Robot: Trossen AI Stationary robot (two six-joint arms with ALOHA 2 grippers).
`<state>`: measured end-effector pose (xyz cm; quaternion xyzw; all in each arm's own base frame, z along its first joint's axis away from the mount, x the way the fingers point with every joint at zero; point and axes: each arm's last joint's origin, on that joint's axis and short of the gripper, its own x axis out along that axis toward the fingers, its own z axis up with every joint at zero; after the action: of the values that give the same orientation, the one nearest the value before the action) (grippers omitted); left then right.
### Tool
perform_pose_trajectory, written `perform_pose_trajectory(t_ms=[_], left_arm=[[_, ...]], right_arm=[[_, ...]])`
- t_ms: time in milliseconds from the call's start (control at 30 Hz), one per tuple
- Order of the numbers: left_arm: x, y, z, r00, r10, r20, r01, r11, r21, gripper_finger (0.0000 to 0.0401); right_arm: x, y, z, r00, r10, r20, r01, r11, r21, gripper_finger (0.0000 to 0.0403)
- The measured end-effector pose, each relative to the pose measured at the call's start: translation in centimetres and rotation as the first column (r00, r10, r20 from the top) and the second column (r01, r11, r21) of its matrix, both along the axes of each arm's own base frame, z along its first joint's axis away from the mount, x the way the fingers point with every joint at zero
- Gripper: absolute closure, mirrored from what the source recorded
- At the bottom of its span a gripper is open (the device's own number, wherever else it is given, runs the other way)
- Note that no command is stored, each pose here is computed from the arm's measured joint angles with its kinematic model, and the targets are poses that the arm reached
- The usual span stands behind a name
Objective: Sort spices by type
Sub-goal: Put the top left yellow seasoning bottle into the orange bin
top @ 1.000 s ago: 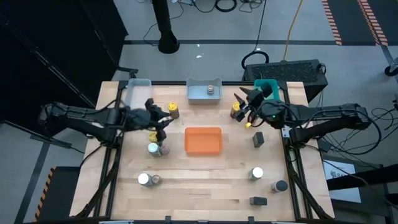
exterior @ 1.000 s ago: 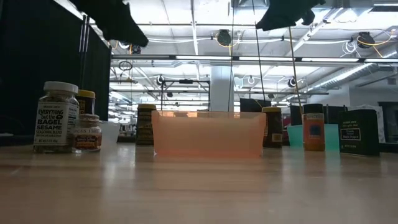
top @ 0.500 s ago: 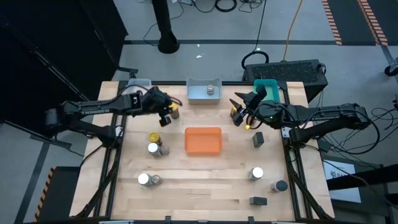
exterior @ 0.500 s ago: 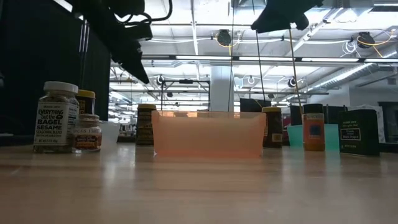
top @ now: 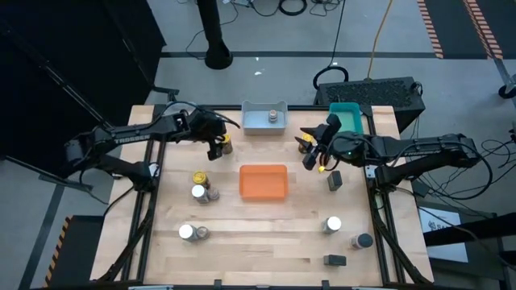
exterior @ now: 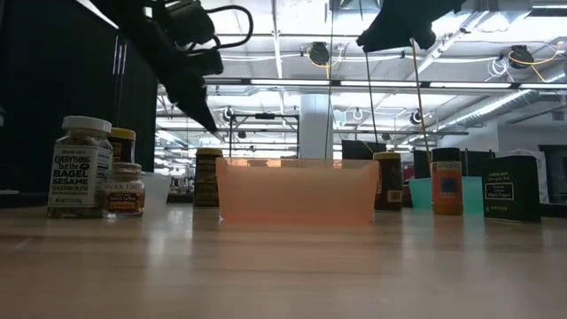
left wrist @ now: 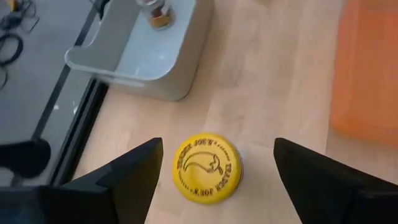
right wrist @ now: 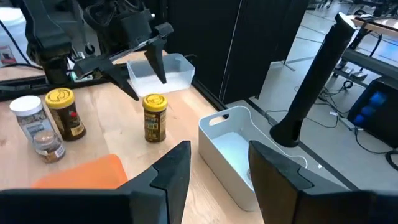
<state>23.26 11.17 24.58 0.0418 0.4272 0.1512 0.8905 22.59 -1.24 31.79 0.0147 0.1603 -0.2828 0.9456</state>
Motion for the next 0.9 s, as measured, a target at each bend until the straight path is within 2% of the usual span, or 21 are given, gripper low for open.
perform_pose_trajectory(t_ms=[100,267,400,767,900], left_arm=[[0.3,0.7,-0.3,1.000,-0.020,0.009,0.020,1.000,0.017,0.0084],[0.0,2.2,-1.0,0.999,0.039,-0.009,-0.039,0.999,0.002,0.0083],[-0.2,3.1,-1.6,0.999,0.048,0.004,-0.047,0.996,-0.079,0.0083],[0.2,3.6,-2.8,0.999,0.037,-0.007,-0.038,0.992,-0.123,0.0083],[-0.1,3.4,-3.5,0.997,0.038,-0.061,-0.046,0.990,-0.135,0.0083]], right_arm=[[0.0,0.0,-0.1,1.000,0.000,-0.013,0.000,1.000,0.000,0.0259],[-0.1,0.0,-0.3,0.999,-0.001,-0.037,0.001,1.000,-0.001,0.0259],[-0.2,0.0,-0.4,0.999,-0.003,-0.043,0.003,1.000,-0.001,0.0259],[-0.2,-0.1,-0.4,0.999,-0.003,-0.045,0.003,1.000,-0.004,0.0259],[-0.2,-0.1,-0.4,0.999,-0.003,-0.046,0.003,1.000,-0.005,0.0259]])
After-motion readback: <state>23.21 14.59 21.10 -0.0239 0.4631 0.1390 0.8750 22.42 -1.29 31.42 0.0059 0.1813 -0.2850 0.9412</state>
